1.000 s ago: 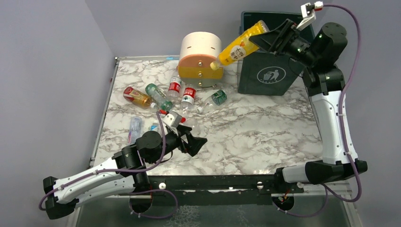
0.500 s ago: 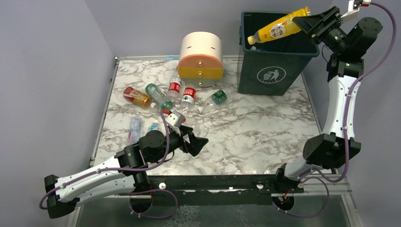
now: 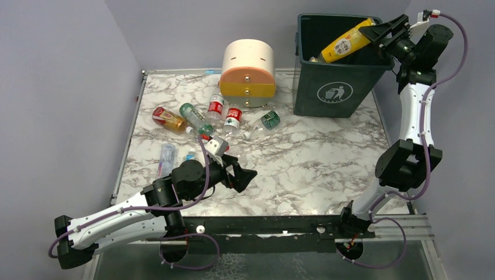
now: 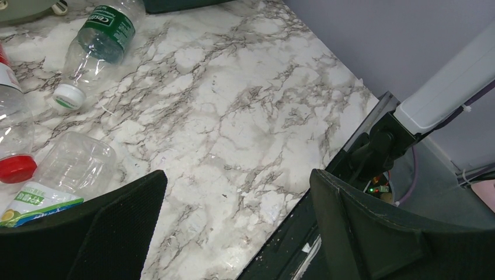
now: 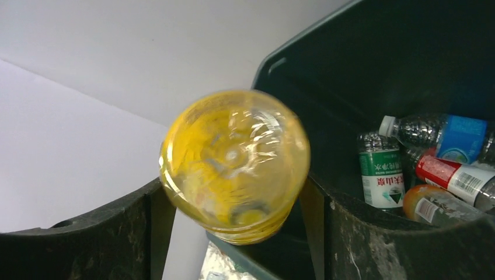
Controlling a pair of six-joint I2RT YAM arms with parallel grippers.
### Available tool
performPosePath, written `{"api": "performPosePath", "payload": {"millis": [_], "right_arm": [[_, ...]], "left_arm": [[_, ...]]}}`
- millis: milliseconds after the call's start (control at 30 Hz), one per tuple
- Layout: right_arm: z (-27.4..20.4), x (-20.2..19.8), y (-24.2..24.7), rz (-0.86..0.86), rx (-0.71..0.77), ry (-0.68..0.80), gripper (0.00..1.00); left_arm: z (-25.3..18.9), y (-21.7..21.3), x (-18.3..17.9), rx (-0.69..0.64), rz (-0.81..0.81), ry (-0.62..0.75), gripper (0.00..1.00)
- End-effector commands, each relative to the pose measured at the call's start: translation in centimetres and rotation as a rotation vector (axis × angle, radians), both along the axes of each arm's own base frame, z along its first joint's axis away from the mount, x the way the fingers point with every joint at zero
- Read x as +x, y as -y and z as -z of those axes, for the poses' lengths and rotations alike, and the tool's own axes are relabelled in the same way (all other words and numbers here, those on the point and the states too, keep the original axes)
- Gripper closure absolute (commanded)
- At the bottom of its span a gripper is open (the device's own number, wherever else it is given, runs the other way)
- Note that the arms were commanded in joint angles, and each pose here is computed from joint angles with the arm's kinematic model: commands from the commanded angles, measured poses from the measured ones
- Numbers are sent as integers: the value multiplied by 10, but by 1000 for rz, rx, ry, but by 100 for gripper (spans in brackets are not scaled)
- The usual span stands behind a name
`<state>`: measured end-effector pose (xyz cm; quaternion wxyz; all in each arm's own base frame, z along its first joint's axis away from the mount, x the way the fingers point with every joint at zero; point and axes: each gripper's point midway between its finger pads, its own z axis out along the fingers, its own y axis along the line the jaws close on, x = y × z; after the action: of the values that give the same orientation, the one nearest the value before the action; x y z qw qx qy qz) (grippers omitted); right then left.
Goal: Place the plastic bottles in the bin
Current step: Place the plastic bottle in the trash bin.
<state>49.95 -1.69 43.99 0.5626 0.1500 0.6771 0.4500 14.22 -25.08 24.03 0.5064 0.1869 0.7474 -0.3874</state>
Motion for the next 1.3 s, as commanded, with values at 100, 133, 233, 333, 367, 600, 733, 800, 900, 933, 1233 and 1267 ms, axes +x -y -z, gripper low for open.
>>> {"api": "performPosePath", "payload": {"millis": [100,133,233,333,367,600,733,800,900,933,1233,1267], "right_arm": [[1,17,8,15,-17,3,15],[2,17,8,11,-19,2,14],[-3,15,5,4,-31,10,10],[-11,9,1,-3,-44,26,9],[-15,6,0,-7,-46,32,8],[-53,-38,-42,-88,-96,121,6],[-50,-76,-93,-185,-132,148,4],[-35,-94,-117,-239,-135,136,3],[-10,-124,-145,-308,-137,117,3],[1,-133,-151,-326,-139,103,3],[88,-207,-168,-404,-152,-25,2],[99,-211,-168,-410,-153,-43,1]], "left_arm": [[-19,0,2,-33,-13,15,1],[-18,1,2,-32,-13,14,1],[-18,1,2,-35,-12,10,1],[-17,0,2,-31,-15,8,1],[-16,0,2,-29,-19,4,1],[-8,-6,7,17,-61,-27,1],[-4,-8,8,45,-77,-38,1],[-1,-9,9,62,-85,-44,1],[3,-11,10,83,-96,-51,1],[5,-11,11,91,-98,-54,1],[35,-8,14,145,-124,-100,1],[38,-6,15,146,-124,-101,1]]}}
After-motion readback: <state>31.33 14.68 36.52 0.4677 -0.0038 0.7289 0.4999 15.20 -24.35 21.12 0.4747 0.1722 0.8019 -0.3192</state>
